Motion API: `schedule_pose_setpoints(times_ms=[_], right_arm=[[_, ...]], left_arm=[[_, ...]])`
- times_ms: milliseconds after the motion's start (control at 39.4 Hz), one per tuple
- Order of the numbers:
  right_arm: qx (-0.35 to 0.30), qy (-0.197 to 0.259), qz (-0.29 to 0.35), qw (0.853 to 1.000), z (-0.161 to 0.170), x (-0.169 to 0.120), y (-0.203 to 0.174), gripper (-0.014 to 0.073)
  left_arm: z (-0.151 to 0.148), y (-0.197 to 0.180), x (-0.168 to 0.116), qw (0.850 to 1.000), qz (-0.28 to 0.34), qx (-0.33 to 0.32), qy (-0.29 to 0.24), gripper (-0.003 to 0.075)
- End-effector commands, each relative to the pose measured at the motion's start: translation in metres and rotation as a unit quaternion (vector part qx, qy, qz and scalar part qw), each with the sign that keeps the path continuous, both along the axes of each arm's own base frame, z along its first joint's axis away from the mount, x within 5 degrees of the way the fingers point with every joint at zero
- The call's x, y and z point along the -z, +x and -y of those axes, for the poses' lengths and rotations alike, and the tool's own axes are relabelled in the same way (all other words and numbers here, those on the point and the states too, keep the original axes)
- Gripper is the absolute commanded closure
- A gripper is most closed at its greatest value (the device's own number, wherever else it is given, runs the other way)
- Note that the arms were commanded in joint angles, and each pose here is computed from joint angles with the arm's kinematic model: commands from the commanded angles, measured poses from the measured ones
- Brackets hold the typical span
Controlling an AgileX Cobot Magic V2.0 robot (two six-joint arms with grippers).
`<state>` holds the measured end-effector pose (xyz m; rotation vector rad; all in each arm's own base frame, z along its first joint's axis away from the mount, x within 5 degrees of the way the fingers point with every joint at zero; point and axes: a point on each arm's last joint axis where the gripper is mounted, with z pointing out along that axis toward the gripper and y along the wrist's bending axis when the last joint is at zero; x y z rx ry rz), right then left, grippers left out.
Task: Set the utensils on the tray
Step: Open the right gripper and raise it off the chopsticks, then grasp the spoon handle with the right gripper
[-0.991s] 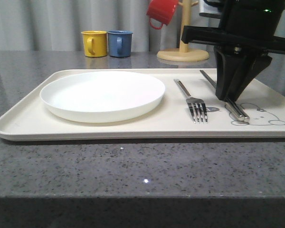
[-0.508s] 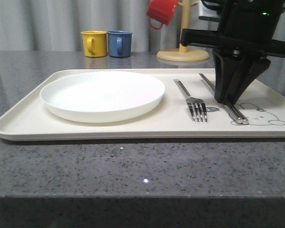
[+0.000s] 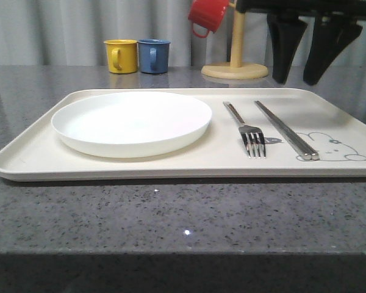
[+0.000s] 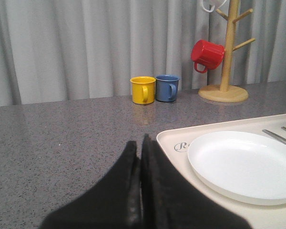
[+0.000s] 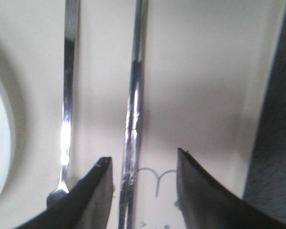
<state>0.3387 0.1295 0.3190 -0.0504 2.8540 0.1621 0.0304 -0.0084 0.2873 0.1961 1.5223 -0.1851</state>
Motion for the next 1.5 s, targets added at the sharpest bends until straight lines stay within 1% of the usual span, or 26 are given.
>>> schedule_pose_setpoints(times_ms=[0, 203, 330, 356, 432, 610, 762, 991, 1296, 1346, 1372, 1473], right_arm=[[-0.016, -0.046, 0.025, 0.998, 0.017, -0.038, -0.011, 0.0244], [-0.009, -0.055, 0.041, 0.998, 0.046, -0.049, -0.012, 0.0244], [0.023, -0.067, 0.042, 0.997, 0.081, -0.053, -0.018, 0.0244], [0.039, -0.069, 0.042, 0.996, 0.094, -0.054, -0.021, 0.0244], [0.063, -0.078, 0.037, 0.994, 0.12, -0.053, -0.027, 0.0244], [0.097, -0.096, -0.005, 0.991, 0.172, -0.033, -0.034, 0.0247], [0.127, -0.097, -0.013, 0.987, 0.197, -0.01, -0.03, 0.0247], [0.109, -0.098, -0.037, 0.989, 0.204, 0.022, -0.013, 0.0247], [0.107, -0.091, -0.063, 0.988, 0.206, 0.042, -0.002, 0.0248], [0.106, -0.089, -0.07, 0.988, 0.206, 0.045, -0.002, 0.027], [0.106, -0.087, -0.072, 0.988, 0.205, 0.045, -0.002, 0.0297], [0.106, -0.085, -0.075, 0.988, 0.204, 0.045, -0.002, 0.0448]], left_arm=[[0.0, -0.001, -0.015, 0.999, 0.045, -0.001, -0.021, 0.0738], [0.0, -0.001, -0.015, 0.999, 0.045, -0.001, -0.021, 0.0738], [0.0, -0.001, -0.015, 0.999, 0.045, -0.001, -0.021, 0.0738], [0.0, -0.001, -0.015, 0.999, 0.045, -0.001, -0.021, 0.0738], [0.0, -0.001, -0.015, 0.999, 0.045, -0.001, -0.021, 0.0738], [0.0, -0.001, -0.015, 0.999, 0.045, -0.001, -0.021, 0.0738], [0.0, -0.001, -0.015, 0.999, 0.045, -0.001, -0.021, 0.0738], [0.0, -0.001, -0.015, 0.999, 0.045, -0.001, -0.021, 0.0738], [0.0, -0.001, -0.015, 0.999, 0.045, -0.001, -0.021, 0.0738], [0.0, -0.001, -0.015, 0.999, 0.045, -0.001, -0.021, 0.0738], [0.0, -0.001, -0.015, 0.999, 0.045, -0.001, -0.021, 0.0738], [0.0, -0.001, -0.015, 0.999, 0.045, -0.001, -0.021, 0.0738]])
